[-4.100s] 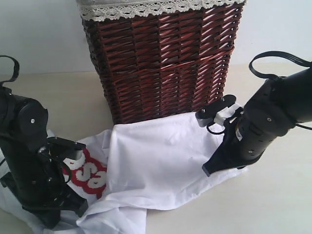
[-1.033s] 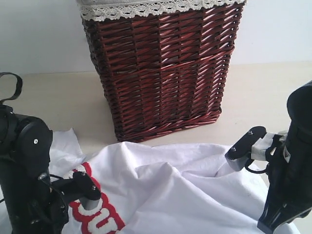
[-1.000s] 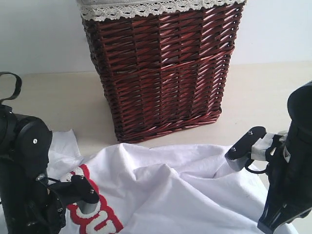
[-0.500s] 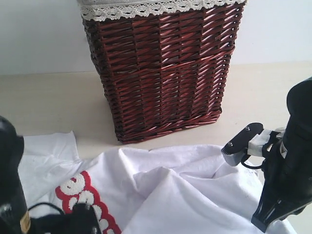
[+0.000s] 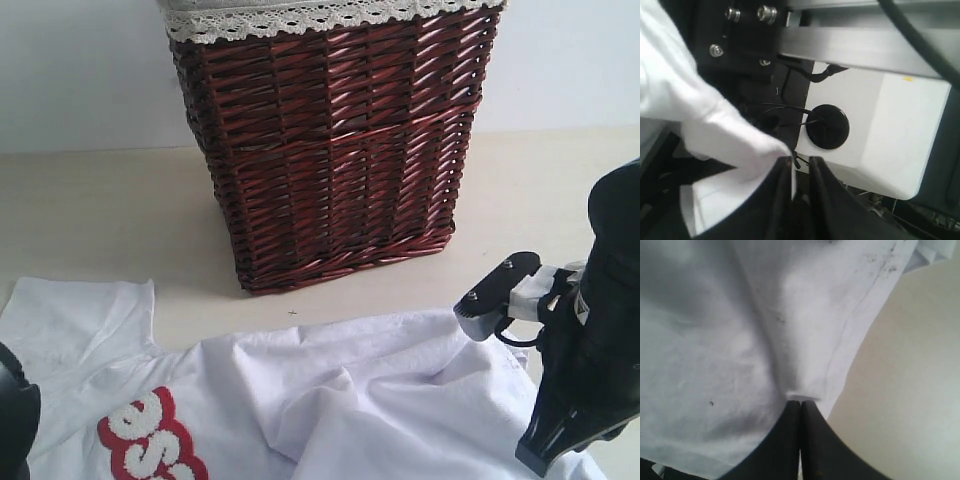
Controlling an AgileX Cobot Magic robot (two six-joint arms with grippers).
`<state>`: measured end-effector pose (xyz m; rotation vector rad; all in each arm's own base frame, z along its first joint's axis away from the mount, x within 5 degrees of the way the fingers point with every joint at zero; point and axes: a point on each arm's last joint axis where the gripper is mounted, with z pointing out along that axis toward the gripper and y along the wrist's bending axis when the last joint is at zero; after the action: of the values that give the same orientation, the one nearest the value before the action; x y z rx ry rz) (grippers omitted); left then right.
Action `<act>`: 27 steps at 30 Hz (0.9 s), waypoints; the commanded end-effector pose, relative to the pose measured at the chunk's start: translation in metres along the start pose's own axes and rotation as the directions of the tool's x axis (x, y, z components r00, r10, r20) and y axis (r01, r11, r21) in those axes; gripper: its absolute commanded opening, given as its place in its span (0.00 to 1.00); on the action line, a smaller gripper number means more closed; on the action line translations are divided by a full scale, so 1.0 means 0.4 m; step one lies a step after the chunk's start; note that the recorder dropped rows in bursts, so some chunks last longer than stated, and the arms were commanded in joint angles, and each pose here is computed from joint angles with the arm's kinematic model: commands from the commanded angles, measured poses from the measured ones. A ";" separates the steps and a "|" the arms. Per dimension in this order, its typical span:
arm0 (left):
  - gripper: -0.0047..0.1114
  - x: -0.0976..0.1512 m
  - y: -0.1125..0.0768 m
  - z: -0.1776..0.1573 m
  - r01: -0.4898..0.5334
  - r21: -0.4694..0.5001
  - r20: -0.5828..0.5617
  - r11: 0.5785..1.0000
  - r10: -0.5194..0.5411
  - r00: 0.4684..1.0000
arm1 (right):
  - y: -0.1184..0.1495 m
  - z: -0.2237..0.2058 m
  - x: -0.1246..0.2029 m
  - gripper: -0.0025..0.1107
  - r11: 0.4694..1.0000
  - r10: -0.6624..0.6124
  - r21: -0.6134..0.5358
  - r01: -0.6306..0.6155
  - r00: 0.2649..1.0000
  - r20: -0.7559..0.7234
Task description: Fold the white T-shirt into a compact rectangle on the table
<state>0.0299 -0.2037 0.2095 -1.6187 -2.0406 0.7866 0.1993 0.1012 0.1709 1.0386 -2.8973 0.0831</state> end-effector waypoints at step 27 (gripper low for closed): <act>0.04 0.157 0.591 -0.205 0.848 -0.470 0.493 0.246 -0.724 0.483 | -0.011 -0.131 -0.082 0.02 0.999 0.042 -0.008 -0.041 0.945 0.325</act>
<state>0.2287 -0.1081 0.1314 -0.5670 -3.0438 -0.3120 0.2253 0.1209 0.2139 1.0691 -3.1744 -0.0799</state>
